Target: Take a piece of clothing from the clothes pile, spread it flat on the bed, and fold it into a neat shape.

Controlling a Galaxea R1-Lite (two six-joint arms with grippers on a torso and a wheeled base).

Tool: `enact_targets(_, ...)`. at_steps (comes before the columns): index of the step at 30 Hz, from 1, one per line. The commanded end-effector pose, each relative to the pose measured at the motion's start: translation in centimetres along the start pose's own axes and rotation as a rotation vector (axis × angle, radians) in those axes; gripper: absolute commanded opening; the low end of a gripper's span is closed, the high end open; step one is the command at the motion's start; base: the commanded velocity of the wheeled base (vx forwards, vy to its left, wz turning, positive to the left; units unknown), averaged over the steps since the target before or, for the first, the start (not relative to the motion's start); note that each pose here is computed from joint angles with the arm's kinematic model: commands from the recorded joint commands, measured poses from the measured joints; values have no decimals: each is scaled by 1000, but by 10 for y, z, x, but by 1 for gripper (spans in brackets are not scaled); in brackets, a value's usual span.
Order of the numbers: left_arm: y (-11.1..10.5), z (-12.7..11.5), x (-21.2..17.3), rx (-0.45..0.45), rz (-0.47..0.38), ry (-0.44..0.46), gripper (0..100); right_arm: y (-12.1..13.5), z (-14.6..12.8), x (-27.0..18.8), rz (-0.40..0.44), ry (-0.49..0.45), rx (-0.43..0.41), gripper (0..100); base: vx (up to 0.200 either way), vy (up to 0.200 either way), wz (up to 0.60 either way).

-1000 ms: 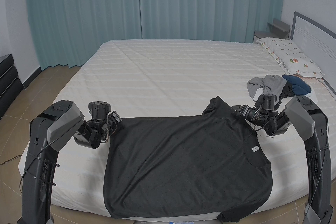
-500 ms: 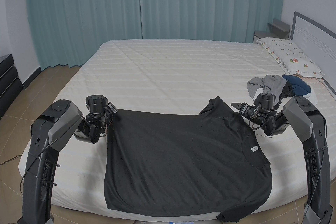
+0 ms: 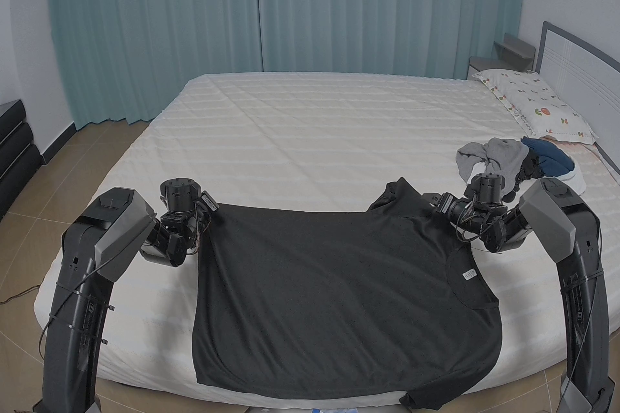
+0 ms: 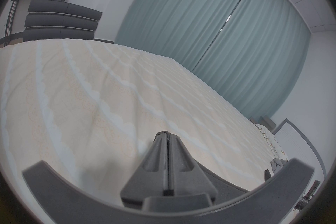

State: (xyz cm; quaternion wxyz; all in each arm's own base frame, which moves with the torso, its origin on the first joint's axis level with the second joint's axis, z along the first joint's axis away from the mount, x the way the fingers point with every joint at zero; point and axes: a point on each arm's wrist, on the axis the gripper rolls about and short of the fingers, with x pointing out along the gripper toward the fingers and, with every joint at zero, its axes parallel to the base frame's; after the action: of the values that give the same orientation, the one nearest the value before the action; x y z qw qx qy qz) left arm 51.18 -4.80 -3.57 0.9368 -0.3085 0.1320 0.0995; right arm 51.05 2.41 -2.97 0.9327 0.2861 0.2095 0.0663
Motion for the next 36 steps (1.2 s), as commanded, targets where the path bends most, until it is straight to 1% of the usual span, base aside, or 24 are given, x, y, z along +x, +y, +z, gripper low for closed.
enact_targets(1, 1, -1, 0, 1, 3, 4, 0, 3, -3, 0, 3, 14, -2, 100, 0, 0, 0)
enact_targets(4, 1, -1, 0, 1, 4, 5, 0, 2, -5, 0, -3, 24, -1, 100, 0, 0, 0)
enact_targets(5, 1, -1, 0, 1, 4, 5, 0, 2, -5, 0, -3, 24, -3, 0, 0, 0, 0)
enact_targets(14, 0, -1, 0, 3, -1, 1, 0, 2, -4, 0, -7, 22, -7, 0, 0, 0, 0)
enact_targets(17, -1, 0, 0, 2, -5, -4, 0, 2, -1, 0, -7, 7, -7, 0, 0, 0, 0)
enact_targets(18, -2, 0, 1, 1, -5, -4, 0, 1, 4, 1, -6, -16, -8, 0, 0, 0, 0)
enact_targets(24, -2, 2, 1, -2, -11, -11, 0, 3, 14, 2, -11, -59, -6, 0, 0, 0, 0)
enact_targets(27, -3, 1, 1, -1, -10, -10, 0, 3, 14, 1, -14, -55, -5, 0, 0, 0, 0)
enact_targets(31, -2, 1, 1, 0, -8, -7, 0, 1, 7, -3, -29, -23, -5, 0, 0, 0, 0)
enact_targets(32, -2, 1, 1, -2, -8, -7, 0, 2, 7, -5, -25, -14, -4, 100, 0, 0, 0)
enact_targets(34, -2, 1, 1, -2, -7, -6, 0, 3, 7, -9, -21, -3, -5, 100, 0, 0, 0)
enact_targets(36, -2, 0, 0, -1, -4, -3, 0, 6, 9, -15, 0, 21, -7, 100, 0, 0, 0)
